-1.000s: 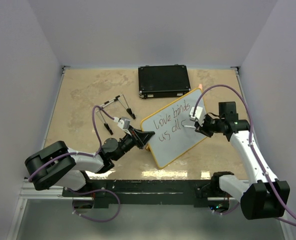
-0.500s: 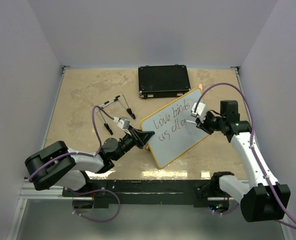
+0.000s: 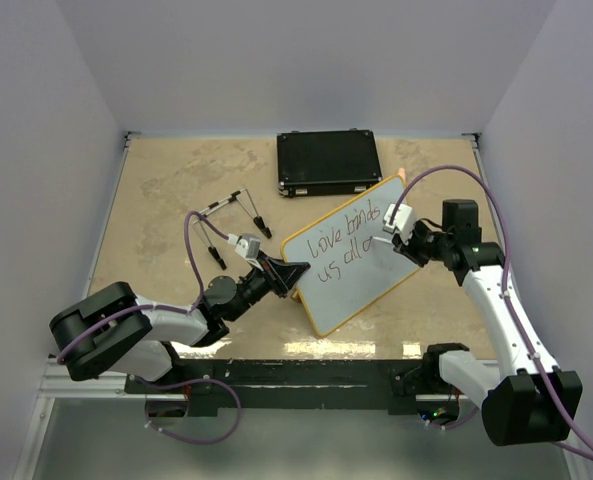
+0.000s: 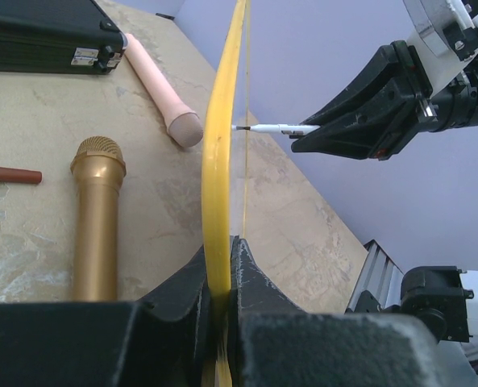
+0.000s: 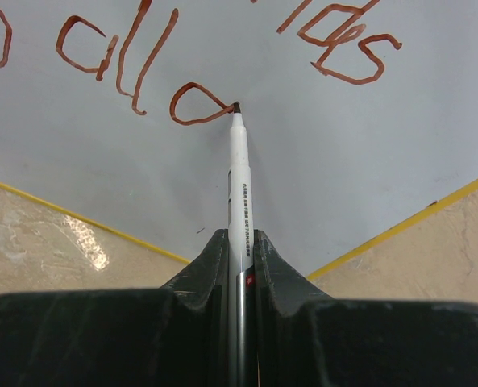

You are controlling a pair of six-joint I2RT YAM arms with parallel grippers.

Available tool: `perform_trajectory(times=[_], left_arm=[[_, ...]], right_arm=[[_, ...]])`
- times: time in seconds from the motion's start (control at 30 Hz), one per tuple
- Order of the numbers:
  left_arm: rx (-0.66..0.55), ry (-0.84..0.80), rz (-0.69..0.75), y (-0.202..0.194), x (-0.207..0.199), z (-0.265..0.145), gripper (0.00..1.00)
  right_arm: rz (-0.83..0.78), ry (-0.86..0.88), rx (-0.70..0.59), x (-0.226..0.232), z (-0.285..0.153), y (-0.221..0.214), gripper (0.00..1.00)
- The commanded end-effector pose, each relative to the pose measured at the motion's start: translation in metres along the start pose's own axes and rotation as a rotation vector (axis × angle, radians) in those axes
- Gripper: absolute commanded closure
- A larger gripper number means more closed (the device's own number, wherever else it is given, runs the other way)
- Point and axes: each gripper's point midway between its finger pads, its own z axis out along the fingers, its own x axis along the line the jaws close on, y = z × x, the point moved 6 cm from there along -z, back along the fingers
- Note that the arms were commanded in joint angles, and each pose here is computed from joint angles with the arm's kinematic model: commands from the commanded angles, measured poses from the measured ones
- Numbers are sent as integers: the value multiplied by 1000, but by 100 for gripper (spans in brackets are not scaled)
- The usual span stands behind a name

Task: Write a sentence on the whiteboard

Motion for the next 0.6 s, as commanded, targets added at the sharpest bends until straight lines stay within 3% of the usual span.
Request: perform_trajectory(times=[0.0, 0.57], left_arm=[[80, -26, 98, -13, 2, -1, 100], [81, -25, 96, -14, 2, -2, 100]], right_arm=[[-38, -8, 38, -3, -3, -3, 100], [-18, -32, 109, -3, -2, -16, 100]])
